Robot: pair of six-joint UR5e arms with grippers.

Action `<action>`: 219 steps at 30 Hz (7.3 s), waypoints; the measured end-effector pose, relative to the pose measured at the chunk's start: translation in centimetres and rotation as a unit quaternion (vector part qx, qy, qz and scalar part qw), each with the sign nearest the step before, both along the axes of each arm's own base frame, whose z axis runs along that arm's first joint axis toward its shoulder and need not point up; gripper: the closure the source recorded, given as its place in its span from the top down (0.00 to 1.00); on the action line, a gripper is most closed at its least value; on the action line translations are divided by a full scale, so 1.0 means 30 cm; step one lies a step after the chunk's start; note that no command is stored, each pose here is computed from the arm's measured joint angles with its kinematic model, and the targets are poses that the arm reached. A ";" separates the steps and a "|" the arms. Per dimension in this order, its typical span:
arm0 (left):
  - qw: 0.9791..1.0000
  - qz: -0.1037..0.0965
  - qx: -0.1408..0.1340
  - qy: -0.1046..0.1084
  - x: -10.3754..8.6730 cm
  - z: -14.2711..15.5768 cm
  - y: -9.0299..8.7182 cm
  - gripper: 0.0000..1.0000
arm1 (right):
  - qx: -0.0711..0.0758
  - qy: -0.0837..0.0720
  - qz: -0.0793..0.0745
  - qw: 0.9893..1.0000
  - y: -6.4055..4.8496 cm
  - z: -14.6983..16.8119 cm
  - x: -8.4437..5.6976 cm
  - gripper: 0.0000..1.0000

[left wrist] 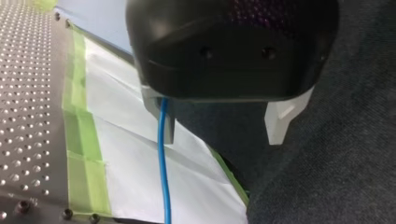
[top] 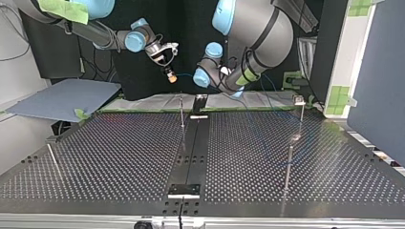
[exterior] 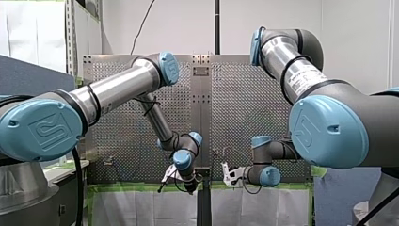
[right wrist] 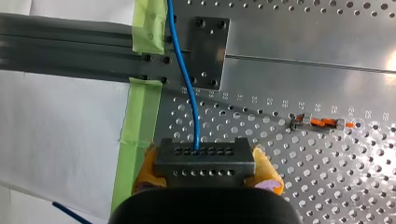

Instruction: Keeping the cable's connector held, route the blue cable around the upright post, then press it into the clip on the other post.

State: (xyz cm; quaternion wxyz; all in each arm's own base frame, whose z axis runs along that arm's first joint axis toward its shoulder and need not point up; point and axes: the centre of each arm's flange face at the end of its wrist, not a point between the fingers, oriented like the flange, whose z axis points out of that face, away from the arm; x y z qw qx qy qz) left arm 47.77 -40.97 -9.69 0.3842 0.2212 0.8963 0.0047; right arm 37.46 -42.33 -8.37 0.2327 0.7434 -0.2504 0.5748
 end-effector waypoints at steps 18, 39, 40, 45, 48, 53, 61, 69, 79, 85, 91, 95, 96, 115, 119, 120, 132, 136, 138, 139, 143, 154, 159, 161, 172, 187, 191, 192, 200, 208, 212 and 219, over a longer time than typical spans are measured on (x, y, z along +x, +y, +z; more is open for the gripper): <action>0.999 -0.020 0.025 -0.012 -0.014 0.007 -0.019 0.00 | 0.001 0.000 -0.001 1.000 -0.001 -0.001 -0.002 0.00; 0.993 0.034 -0.047 -0.107 0.036 0.224 -0.130 0.00 | 0.019 -0.032 -0.036 0.999 -0.110 0.018 -0.074 0.00; 0.992 0.036 -0.046 -0.109 0.032 0.224 -0.133 0.00 | 0.019 -0.035 -0.037 0.999 -0.122 0.021 -0.075 0.00; 0.991 0.043 -0.038 -0.118 0.008 0.234 -0.154 0.00 | 0.020 -0.040 -0.041 0.998 -0.185 0.042 -0.082 0.00; 0.990 0.047 -0.037 -0.127 -0.007 0.246 -0.171 0.00 | 0.020 -0.043 -0.043 0.998 -0.213 0.051 -0.088 0.00; 0.988 0.052 -0.050 -0.137 -0.029 0.261 -0.206 0.00 | 0.018 -0.048 -0.048 0.998 -0.249 0.061 -0.105 0.00; 0.983 0.057 -0.079 -0.154 -0.067 0.295 -0.262 0.00 | 0.016 -0.055 -0.047 0.997 -0.291 0.073 -0.132 0.00; 0.981 0.061 -0.089 -0.159 -0.107 0.307 -0.299 0.00 | 0.013 -0.058 -0.041 0.997 -0.311 0.080 -0.147 0.00; 0.977 0.066 -0.122 -0.165 -0.172 0.343 -0.304 0.00 | 0.008 -0.045 -0.023 0.999 -0.291 0.092 -0.176 0.00; 0.976 0.063 -0.134 -0.162 -0.179 0.335 -0.289 0.00 | -0.004 -0.047 -0.024 0.999 -0.279 0.165 -0.194 0.00; 0.973 0.060 -0.150 -0.163 -0.160 0.335 -0.289 0.00 | -0.001 -0.064 -0.032 0.997 -0.294 0.197 -0.204 0.00; 0.970 0.054 -0.168 -0.169 -0.136 0.339 -0.292 0.00 | -0.003 -0.071 -0.033 0.997 -0.299 0.201 -0.204 0.00; 0.968 0.053 -0.173 -0.172 -0.127 0.341 -0.292 0.00 | -0.003 -0.073 -0.033 0.997 -0.300 0.202 -0.204 0.00; 0.965 0.066 -0.184 -0.174 -0.019 0.336 -0.210 0.00 | -0.018 -0.154 -0.033 0.987 -0.357 0.222 -0.176 0.00; 0.965 0.067 -0.185 -0.172 -0.004 0.334 -0.196 0.00 | -0.004 -0.165 -0.035 0.986 -0.375 0.181 -0.173 0.00; 0.965 0.066 -0.186 -0.171 0.000 0.334 -0.193 0.00 | 0.000 -0.165 -0.036 0.986 -0.376 0.162 -0.174 0.00; 0.965 0.072 -0.189 -0.168 0.035 0.333 -0.158 0.00 | 0.004 -0.163 -0.040 0.986 -0.398 0.131 -0.173 0.00; 0.965 0.076 -0.192 -0.165 0.044 0.333 -0.150 0.00 | 0.004 -0.162 -0.041 0.986 -0.401 0.132 -0.173 0.00; 0.965 0.077 -0.194 -0.162 0.053 0.334 -0.146 0.00 | 0.004 -0.162 -0.041 0.986 -0.401 0.132 -0.173 0.00; 0.965 0.078 -0.193 -0.159 0.055 0.331 -0.145 0.00 | 0.005 -0.162 -0.041 0.986 -0.401 0.132 -0.173 0.00; 0.967 0.077 -0.192 -0.147 0.069 0.320 -0.149 0.00 | 0.005 -0.162 -0.040 0.986 -0.397 0.132 -0.166 0.00; 0.969 0.063 -0.202 -0.131 0.101 0.269 -0.203 0.00 | 0.007 -0.161 -0.039 0.986 -0.393 0.130 -0.163 0.00; 0.968 0.056 -0.208 -0.132 0.121 0.283 -0.200 0.00 | 0.007 -0.161 -0.041 0.986 -0.398 0.131 -0.170 0.00; 0.968 0.052 -0.206 -0.134 0.127 0.292 -0.199 0.00 | 0.006 -0.162 -0.042 0.986 -0.400 0.131 -0.172 0.00; 0.962 0.045 -0.219 -0.158 0.163 0.429 -0.205 0.00 | 0.006 -0.161 -0.042 0.986 -0.404 0.132 -0.173 0.00; 0.955 0.062 -0.255 -0.139 0.166 0.404 -0.201 0.00 | 0.006 -0.164 -0.042 0.985 -0.412 0.138 -0.171 0.00; 0.956 0.065 -0.256 -0.124 0.161 0.328 -0.189 0.00 | 0.006 -0.166 -0.042 0.985 -0.417 0.140 -0.170 0.00; 0.956 0.065 -0.257 -0.123 0.162 0.315 -0.186 0.00 | 0.006 -0.166 -0.042 0.985 -0.418 0.141 -0.170 0.00; 0.955 0.068 -0.261 -0.121 0.181 0.296 -0.165 0.00 | 0.005 -0.170 -0.042 0.984 -0.433 0.150 -0.166 0.00; 0.949 0.069 -0.282 -0.123 0.202 0.299 -0.160 0.00 | 0.003 -0.175 -0.041 0.984 -0.465 0.168 -0.161 0.00; 0.944 0.073 -0.295 -0.130 0.230 0.311 -0.157 0.00 | 0.003 -0.178 -0.040 0.983 -0.479 0.177 -0.157 0.00; 0.935 0.083 -0.320 -0.131 0.289 0.312 -0.160 0.00 | -0.001 -0.183 -0.039 0.982 -0.505 0.194 -0.153 0.00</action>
